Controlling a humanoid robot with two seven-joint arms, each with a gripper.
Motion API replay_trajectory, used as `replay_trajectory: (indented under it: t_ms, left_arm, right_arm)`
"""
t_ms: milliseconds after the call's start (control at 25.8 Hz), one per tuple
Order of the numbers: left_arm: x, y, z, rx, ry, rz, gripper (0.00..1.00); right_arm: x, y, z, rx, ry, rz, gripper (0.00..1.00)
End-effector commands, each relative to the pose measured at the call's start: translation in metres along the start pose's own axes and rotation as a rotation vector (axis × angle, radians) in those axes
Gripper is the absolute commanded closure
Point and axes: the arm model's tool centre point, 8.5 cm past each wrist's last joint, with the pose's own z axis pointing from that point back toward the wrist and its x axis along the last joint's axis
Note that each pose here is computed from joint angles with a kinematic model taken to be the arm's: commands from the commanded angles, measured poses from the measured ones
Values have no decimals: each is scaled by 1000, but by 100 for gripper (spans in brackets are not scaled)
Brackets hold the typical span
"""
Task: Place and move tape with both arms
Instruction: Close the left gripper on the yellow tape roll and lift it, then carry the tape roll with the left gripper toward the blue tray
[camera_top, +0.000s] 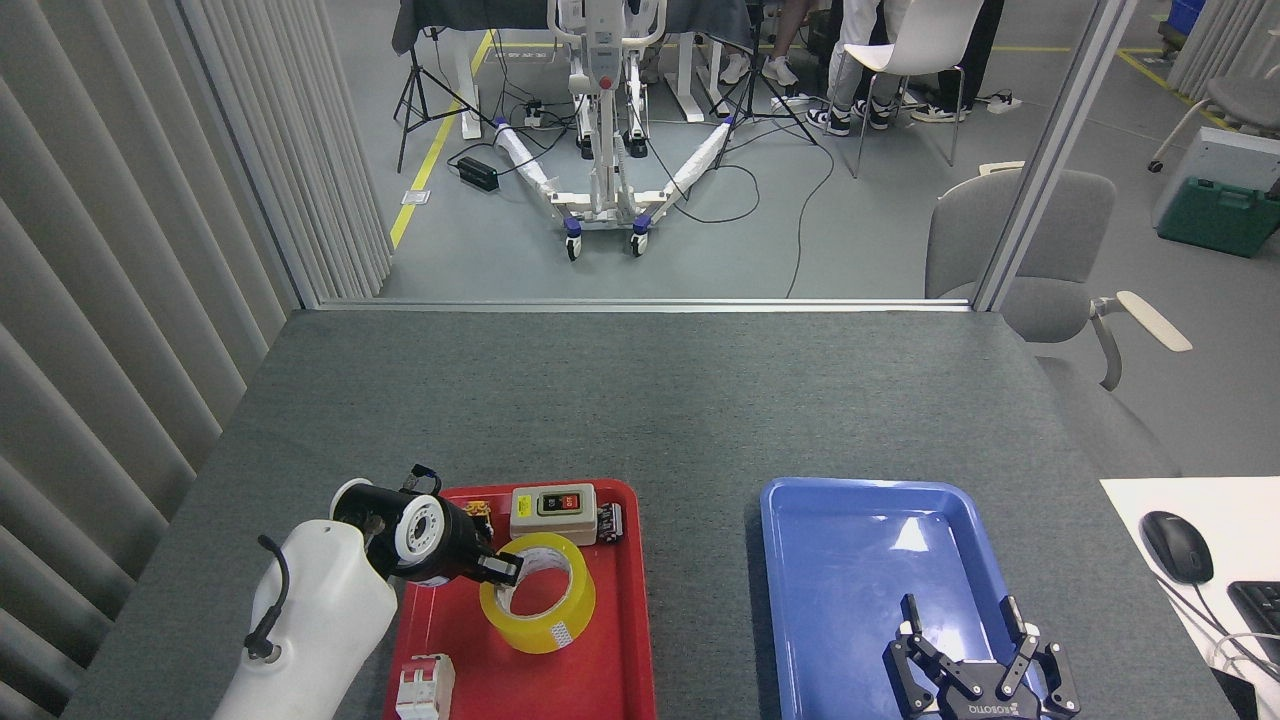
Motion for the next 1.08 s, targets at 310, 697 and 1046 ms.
replay_trajectory:
  t_ms: [310,697,1046]
  left_arm:
    - [123,39,48,708,-887,-331,100]
    - [168,37,3,651,-1130,-74,100]
    - [167,34,-2,637,-1129,-55,100]
  right_arm:
    - [0,-2,0,-16,-13,9,0]
    - [0,-29,16,-178,-493,-12,0]
    - [-42,-80,26,-307,-708,-62,0]
